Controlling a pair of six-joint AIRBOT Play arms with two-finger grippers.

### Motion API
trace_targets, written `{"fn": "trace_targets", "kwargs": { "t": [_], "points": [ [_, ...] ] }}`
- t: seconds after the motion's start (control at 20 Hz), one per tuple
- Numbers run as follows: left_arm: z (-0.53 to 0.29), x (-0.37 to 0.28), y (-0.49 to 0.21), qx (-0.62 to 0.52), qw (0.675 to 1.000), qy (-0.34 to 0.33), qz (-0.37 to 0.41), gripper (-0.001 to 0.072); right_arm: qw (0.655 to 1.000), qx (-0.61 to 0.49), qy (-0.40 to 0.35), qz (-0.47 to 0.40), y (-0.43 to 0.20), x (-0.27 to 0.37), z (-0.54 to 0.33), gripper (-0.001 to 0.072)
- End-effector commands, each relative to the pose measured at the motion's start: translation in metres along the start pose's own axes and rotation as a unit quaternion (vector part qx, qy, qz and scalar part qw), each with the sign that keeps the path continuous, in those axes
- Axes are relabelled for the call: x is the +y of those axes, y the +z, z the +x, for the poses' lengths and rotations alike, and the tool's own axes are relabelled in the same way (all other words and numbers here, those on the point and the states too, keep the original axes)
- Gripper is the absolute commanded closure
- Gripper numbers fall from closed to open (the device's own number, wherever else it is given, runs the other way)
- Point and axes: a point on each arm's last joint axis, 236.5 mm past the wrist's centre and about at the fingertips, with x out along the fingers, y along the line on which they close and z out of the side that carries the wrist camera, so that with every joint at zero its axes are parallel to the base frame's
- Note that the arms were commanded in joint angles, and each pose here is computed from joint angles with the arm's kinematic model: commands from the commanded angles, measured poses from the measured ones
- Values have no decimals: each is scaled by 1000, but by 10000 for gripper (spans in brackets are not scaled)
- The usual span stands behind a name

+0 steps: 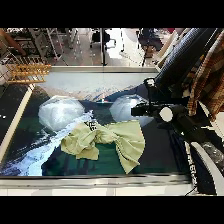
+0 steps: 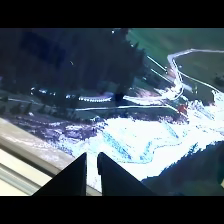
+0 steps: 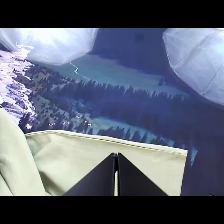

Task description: Fold the clothes and pants, and hang the long-sleeved shirts on hangers.

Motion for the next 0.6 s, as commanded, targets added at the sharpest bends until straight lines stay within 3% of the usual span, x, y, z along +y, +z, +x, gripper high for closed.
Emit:
{"fn": "trace_targets", "kwargs": {
  "t": [0.0, 0.1, 0.35, 0.55],
  "points": [
    [0, -9, -1, 3, 1000, -19, 9, 573, 1000, 0, 0, 0, 0, 1, 0, 694],
    [-2, -28, -3, 2, 996, -61, 63, 8, 1000, 0, 0, 0, 0, 1, 0, 694],
    [-20, -98, -16, 23, 976, -211, 52, 8, 1000, 0, 0, 0, 0, 1, 0, 694],
    [-10, -144, -56, 76, 959, -255, 96, 9, 1000, -1, 2, 3, 1, 1, 0, 694]
  ]
}}
